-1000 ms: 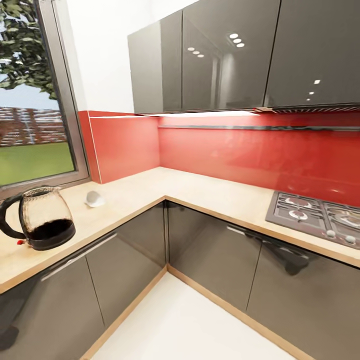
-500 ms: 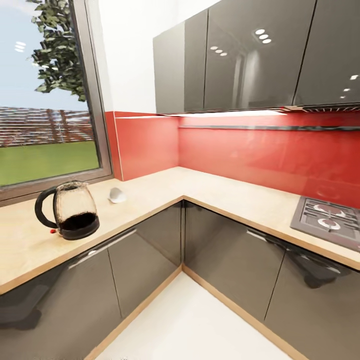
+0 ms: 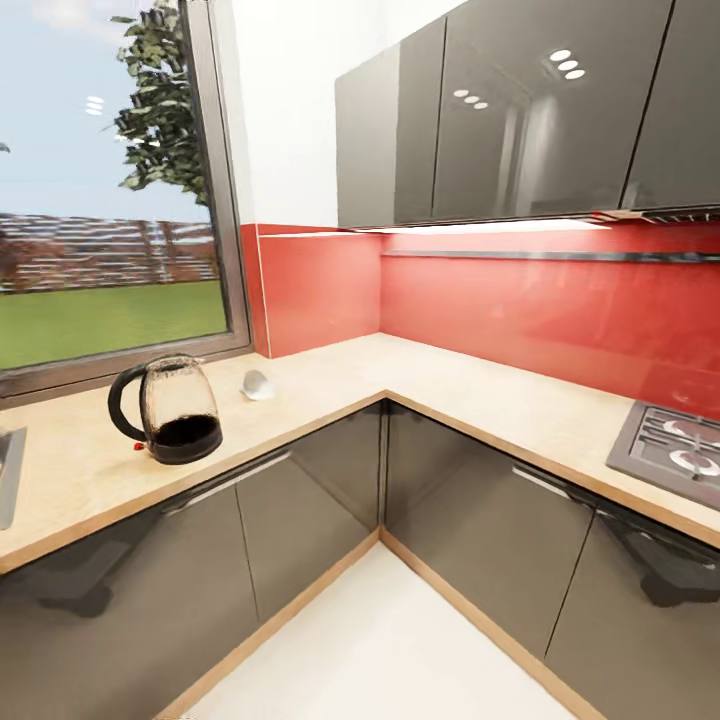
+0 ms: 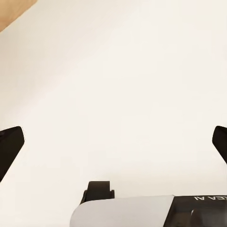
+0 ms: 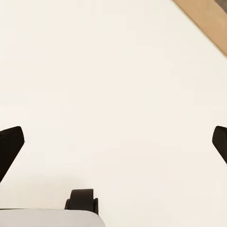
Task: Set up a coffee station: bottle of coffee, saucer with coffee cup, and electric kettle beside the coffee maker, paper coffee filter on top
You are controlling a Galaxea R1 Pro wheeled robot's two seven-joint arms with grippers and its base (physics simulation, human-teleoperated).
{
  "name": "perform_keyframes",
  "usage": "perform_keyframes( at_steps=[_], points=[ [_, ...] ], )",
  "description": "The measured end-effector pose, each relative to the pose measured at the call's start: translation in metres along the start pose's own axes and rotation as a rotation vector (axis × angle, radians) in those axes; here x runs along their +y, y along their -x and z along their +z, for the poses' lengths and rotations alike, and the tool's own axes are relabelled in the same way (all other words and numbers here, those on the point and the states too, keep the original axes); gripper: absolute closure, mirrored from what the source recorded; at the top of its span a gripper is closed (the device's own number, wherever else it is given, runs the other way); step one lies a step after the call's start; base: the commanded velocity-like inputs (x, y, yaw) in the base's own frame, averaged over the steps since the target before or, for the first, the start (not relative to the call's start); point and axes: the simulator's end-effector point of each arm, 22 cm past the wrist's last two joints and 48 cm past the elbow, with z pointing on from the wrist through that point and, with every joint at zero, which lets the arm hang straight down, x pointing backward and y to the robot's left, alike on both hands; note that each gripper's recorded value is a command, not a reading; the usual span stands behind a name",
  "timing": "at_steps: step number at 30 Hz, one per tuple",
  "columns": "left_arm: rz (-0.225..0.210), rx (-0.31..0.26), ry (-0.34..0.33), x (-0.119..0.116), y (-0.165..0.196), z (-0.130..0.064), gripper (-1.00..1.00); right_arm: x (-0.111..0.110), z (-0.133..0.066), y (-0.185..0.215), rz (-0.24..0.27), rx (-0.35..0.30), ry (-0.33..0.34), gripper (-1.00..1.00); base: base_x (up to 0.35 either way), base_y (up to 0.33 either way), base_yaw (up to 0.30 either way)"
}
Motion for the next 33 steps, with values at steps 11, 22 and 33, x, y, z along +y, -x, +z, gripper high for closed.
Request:
perform_keyframes(
  at_steps=[11,22,33],
  points=[
    [0.0,0.001,0.001,0.0001,-0.0002,0.0,-1.0,-0.0001,0.0,-0.0001,0.0,0.001,0.0,-1.0,0.0,-0.208,0.124],
    [0.0,0.0,0.0,0.0,0.0,0.0,-1.0,-0.0001,0.0,0.0,0.0,0.0,0.0,-1.0,0.0,-0.144,0.208],
    [0.0,0.0,0.0,0.0,0.0,0.0,-1.0,0.0011,0.0,0.0,-0.001,0.0,0.002,-1.0,0.0,-0.004,0.272]
  ],
)
